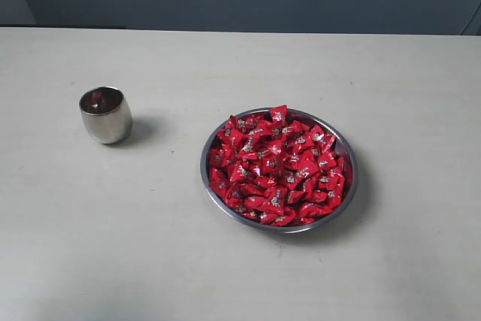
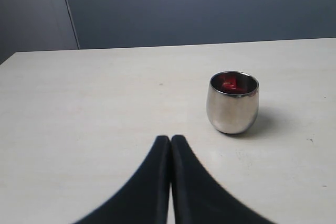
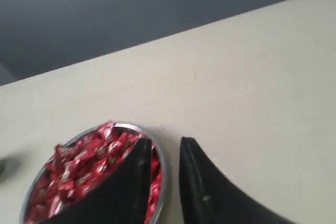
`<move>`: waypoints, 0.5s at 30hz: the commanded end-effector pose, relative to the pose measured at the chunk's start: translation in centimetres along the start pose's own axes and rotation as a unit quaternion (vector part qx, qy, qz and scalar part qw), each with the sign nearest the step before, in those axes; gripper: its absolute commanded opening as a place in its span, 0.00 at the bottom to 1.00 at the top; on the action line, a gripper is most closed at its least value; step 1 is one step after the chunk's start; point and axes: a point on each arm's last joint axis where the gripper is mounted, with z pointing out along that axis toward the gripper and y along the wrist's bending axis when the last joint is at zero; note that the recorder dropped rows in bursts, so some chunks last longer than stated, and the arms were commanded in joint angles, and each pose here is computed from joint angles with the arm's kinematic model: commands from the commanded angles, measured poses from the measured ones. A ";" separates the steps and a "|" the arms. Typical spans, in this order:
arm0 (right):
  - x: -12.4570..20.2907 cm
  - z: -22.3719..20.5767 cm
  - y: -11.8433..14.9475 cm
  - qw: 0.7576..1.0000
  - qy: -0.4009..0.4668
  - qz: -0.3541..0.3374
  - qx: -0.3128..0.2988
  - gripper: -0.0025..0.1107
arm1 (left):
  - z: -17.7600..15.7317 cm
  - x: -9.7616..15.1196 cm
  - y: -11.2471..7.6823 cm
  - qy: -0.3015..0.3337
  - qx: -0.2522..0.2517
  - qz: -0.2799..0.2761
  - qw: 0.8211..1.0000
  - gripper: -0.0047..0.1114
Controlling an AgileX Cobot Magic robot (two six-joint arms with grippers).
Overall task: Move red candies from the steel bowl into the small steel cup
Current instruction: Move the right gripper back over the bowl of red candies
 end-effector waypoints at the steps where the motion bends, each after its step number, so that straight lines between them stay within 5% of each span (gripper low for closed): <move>1: 1.5 0.7 1.7 0.991 0.090 0.027 -0.095 0.20 | 0.0 0.1 0.0 0.000 0.000 -0.002 1.000 0.04; 8: 2.1 2.7 3.2 0.968 0.147 0.003 -0.205 0.20 | 0.0 0.1 0.0 0.000 0.000 -0.002 1.000 0.04; 15: 1.8 7.0 1.1 0.976 0.173 -0.057 -0.119 0.20 | 0.0 0.1 0.0 0.000 0.000 -0.002 1.000 0.04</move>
